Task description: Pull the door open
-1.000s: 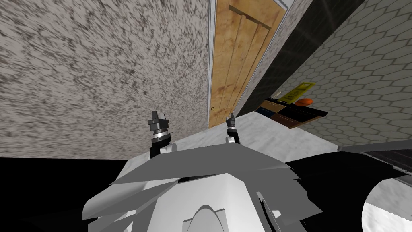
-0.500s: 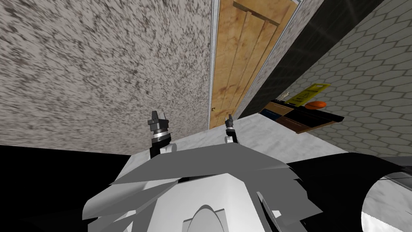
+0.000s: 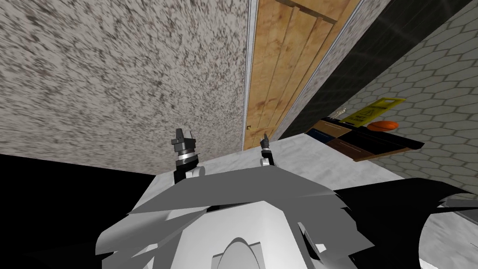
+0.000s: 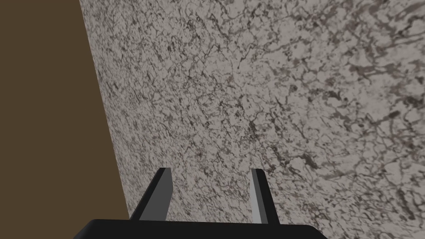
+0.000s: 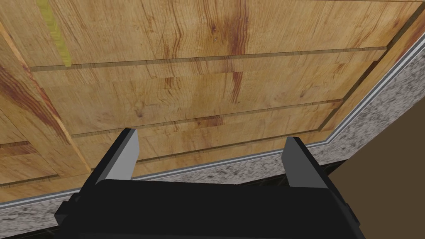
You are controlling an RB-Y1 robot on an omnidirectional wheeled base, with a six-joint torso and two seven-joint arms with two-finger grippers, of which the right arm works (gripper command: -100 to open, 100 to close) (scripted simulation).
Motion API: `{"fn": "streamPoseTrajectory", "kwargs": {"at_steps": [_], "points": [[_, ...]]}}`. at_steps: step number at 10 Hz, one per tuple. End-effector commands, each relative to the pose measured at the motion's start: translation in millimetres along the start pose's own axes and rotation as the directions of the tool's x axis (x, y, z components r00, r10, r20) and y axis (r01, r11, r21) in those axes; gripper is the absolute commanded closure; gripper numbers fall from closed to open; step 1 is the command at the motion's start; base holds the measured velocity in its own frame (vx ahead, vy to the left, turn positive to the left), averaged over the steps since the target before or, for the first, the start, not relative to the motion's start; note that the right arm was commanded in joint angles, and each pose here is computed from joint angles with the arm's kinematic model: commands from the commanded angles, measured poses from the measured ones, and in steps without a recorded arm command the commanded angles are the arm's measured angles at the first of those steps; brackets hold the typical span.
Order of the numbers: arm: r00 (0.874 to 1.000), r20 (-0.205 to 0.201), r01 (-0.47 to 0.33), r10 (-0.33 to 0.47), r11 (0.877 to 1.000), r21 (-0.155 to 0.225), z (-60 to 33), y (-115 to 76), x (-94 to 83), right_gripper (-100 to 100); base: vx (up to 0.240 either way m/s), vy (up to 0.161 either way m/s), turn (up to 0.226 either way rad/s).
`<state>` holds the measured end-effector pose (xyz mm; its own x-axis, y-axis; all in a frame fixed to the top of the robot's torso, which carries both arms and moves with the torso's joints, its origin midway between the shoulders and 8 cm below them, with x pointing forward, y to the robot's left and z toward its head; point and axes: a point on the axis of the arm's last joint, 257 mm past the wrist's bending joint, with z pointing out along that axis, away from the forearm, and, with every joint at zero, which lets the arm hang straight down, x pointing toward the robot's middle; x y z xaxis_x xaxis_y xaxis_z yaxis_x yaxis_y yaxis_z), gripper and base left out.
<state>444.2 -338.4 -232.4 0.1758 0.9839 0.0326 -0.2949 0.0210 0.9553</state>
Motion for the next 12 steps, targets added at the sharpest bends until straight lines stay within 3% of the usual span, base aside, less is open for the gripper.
{"fn": "streamPoseTrajectory", "kwargs": {"at_steps": [1, 2, 3, 4, 7, 8, 9, 10, 11, 12], "points": [[1.000, -0.004, 0.000, 0.000, 1.000, 0.006, 3.3, -8.1, -1.1, -100, 0.027, -0.056, 0.140], [1.000, 0.000, 0.002, -0.002, 0.999, 0.032, -1.7, -19.7, -3.0, -100, 0.021, -0.051, 0.079], [1.000, -0.005, 0.002, -0.002, 1.000, 0.027, 3.1, -22.0, -2.4, -100, 0.028, -0.059, 0.123], [1.000, -0.001, 0.004, -0.004, 0.999, 0.052, -1.9, -32.7, -4.3, -100, 0.025, -0.061, 0.077], [1.000, -0.005, 0.006, -0.006, 0.997, 0.071, 1.6, -48.7, -5.6, -100, 0.022, -0.064, 0.115], [1.000, -0.003, 0.008, -0.007, 0.996, 0.091, -2.8, -57.1, -7.2, -100, 0.019, -0.060, 0.073], [1.000, -0.006, 0.008, -0.007, 0.996, 0.089, 1.3, -59.9, -7.2, -100, 0.028, -0.063, 0.137], [1.000, -0.003, 0.010, -0.009, 0.994, 0.110, -3.6, -68.5, -8.9, -100, 0.020, -0.060, 0.067], [1.000, -0.006, 0.010, -0.009, 0.994, 0.108, 0.5, -70.8, -8.8, -100, 0.019, -0.070, 0.111], [1.000, -0.003, 0.012, -0.011, 0.992, 0.129, -4.5, -79.2, -10.5, -100, 0.022, -0.058, 0.091]]}}
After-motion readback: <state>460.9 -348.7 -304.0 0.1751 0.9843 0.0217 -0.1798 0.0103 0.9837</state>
